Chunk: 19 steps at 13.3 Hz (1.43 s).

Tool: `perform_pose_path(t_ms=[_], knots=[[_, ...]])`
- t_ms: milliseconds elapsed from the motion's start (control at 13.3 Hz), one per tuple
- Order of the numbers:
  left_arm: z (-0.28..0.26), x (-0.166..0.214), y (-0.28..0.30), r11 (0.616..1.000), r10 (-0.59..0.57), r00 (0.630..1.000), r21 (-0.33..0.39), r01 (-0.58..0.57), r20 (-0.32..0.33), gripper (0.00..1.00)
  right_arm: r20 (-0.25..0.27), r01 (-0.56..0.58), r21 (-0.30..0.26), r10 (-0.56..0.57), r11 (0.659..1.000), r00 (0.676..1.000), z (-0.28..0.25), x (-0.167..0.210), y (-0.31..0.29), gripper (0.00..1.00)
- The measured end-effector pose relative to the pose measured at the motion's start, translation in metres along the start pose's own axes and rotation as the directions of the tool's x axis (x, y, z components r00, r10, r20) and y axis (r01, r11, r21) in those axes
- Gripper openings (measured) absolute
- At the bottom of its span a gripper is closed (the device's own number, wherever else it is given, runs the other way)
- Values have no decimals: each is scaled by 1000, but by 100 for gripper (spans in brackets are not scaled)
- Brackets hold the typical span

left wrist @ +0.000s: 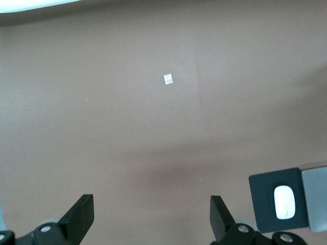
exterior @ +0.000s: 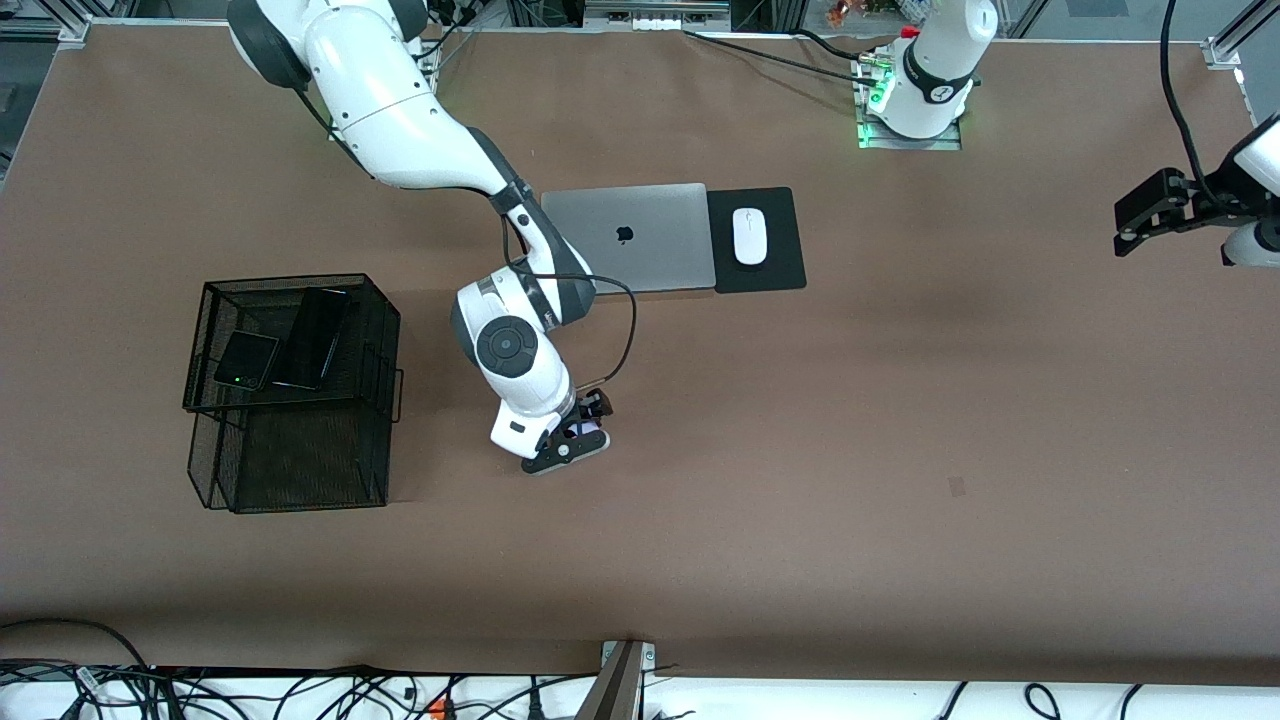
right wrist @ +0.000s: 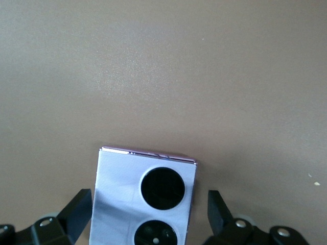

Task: Place phones with both arms
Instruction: 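Carry the white flip phone with the right gripper to the mesh basket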

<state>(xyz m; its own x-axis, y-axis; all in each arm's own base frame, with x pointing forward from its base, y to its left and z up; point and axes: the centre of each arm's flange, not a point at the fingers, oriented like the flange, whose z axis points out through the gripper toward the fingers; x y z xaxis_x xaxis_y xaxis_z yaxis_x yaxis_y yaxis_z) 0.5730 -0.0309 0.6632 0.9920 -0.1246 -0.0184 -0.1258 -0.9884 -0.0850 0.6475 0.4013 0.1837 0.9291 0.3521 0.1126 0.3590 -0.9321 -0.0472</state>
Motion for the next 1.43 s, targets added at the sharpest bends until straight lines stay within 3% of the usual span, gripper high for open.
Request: perform_pose_path(t_ms=[679, 830, 1131, 1282, 1433], knots=[[43, -10, 11, 999, 31, 999, 8, -31, 39, 100, 23, 4, -1, -4, 1000, 1000, 12, -9, -3, 99], [43, -11, 11, 999, 32, 999, 8, -33, 39, 100, 18, 4, -1, -4, 1000, 1000, 10, -8, -3, 84], [44, -10, 18, 999, 43, 998, -22, -42, 38, 100, 14, 4, 0, -4, 1000, 1000, 9, -7, -3, 83], [45, -10, 20, 999, 44, 998, -29, -43, 41, 100, -4, -5, -9, 5, 1000, 1000, -4, 0, 5, 83], [46, -10, 22, 998, 48, 998, -29, -46, 42, 100, -2, -46, -53, 46, 998, 999, -53, 16, 43, 83]])
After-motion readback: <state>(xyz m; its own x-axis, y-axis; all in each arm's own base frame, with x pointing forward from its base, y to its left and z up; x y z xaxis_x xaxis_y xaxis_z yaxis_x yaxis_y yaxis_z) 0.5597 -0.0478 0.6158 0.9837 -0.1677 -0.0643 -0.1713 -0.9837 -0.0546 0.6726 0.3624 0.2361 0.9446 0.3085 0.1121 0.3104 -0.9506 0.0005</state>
